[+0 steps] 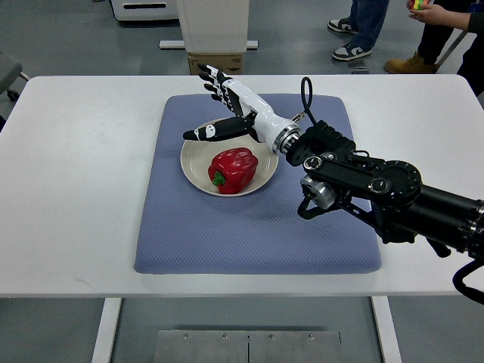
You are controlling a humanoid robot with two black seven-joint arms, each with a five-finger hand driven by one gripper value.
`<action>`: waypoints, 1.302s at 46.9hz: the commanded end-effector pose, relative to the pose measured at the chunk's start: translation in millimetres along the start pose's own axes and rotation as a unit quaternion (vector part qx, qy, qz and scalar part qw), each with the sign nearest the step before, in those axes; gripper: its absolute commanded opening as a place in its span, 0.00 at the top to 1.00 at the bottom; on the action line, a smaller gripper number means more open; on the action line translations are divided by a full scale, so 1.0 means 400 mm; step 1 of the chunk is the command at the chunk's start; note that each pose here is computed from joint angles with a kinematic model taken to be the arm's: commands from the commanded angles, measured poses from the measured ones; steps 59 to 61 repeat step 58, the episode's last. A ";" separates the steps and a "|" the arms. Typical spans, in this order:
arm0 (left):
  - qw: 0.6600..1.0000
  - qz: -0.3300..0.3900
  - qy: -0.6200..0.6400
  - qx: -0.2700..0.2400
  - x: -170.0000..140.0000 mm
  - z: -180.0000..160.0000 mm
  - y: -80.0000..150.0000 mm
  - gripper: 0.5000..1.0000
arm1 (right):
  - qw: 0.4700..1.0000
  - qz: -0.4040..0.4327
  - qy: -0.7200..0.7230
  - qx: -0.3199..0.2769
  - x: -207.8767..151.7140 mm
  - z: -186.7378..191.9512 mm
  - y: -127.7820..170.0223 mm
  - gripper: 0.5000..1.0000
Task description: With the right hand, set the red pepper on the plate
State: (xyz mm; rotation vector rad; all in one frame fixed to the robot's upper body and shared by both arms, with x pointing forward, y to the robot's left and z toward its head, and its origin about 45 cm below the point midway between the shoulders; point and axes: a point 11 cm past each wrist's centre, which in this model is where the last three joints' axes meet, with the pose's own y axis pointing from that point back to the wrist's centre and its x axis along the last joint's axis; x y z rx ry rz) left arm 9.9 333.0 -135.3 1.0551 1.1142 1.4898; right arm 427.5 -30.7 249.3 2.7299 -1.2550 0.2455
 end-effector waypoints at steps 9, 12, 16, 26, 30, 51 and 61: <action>1.000 0.000 0.000 0.000 0.000 0.000 0.000 0.00 | 0.997 0.012 -0.071 -0.009 0.010 0.048 0.027 0.00; 1.000 0.000 0.000 0.000 0.000 0.000 0.000 0.00 | 0.993 0.012 -0.121 0.000 0.019 0.041 0.028 0.00; 1.000 0.000 0.000 0.000 0.000 0.000 0.000 0.00 | 0.979 0.015 -0.204 0.007 0.035 0.047 0.034 0.00; 1.000 0.000 0.000 0.000 0.000 0.000 0.000 0.00 | 0.936 0.041 -0.343 0.061 0.107 -0.009 0.032 0.00; 1.000 0.000 0.000 0.000 0.000 0.000 0.000 0.00 | 0.917 0.063 -0.388 0.070 0.140 0.003 0.042 0.00; 1.000 0.000 0.000 0.000 0.000 0.000 0.000 0.00 | 0.886 0.243 -0.394 0.031 0.448 0.208 0.218 0.00; 1.000 0.001 0.000 0.000 0.000 0.000 0.000 0.00 | 0.880 0.296 -0.371 0.019 0.556 0.286 0.326 0.00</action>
